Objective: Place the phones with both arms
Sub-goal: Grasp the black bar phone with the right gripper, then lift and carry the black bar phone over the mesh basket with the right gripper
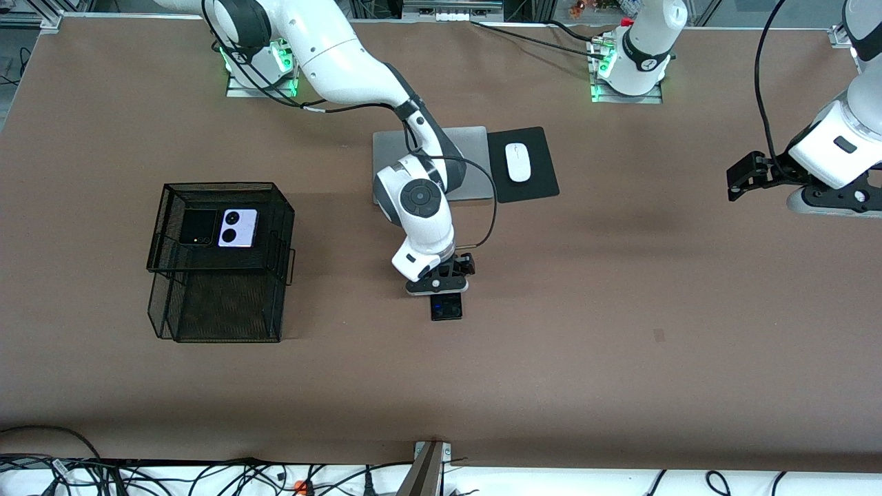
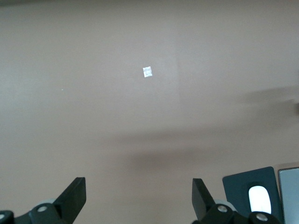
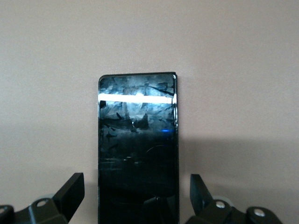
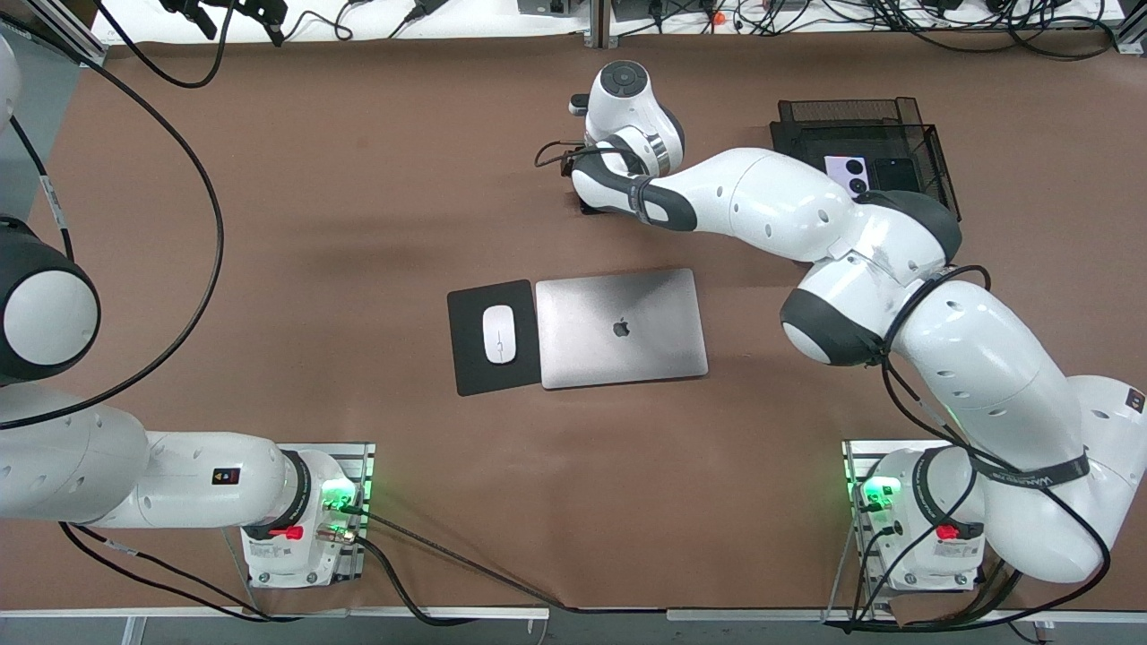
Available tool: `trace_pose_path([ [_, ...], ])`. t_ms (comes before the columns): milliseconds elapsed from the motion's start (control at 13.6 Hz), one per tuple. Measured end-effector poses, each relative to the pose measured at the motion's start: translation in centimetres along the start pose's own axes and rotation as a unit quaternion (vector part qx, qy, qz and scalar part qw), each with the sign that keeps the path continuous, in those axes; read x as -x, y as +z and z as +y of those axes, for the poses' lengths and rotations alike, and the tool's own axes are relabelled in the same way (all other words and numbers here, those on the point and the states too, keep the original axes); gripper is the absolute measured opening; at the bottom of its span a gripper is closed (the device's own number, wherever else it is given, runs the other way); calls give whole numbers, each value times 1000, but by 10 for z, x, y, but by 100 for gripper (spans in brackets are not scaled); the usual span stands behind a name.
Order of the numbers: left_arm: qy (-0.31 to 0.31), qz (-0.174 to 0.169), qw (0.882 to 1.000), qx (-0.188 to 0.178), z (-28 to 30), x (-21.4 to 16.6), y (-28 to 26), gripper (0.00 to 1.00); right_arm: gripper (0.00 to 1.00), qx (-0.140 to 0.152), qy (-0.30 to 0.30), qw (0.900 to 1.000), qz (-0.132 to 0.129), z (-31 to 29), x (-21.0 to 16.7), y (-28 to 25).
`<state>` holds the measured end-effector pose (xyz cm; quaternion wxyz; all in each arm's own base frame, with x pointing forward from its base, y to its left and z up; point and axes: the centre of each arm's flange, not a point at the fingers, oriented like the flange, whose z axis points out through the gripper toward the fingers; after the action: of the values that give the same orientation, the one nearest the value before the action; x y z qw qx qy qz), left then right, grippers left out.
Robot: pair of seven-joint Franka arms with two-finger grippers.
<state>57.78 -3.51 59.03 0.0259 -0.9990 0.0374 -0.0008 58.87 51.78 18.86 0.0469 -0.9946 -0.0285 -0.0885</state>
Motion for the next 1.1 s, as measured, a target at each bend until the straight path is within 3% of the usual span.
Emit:
trace_pose_path([
  [1101, 17, -19, 1000, 1, 0, 4, 4, 100, 100, 4, -2, 1000, -4, -1, 5, 8],
])
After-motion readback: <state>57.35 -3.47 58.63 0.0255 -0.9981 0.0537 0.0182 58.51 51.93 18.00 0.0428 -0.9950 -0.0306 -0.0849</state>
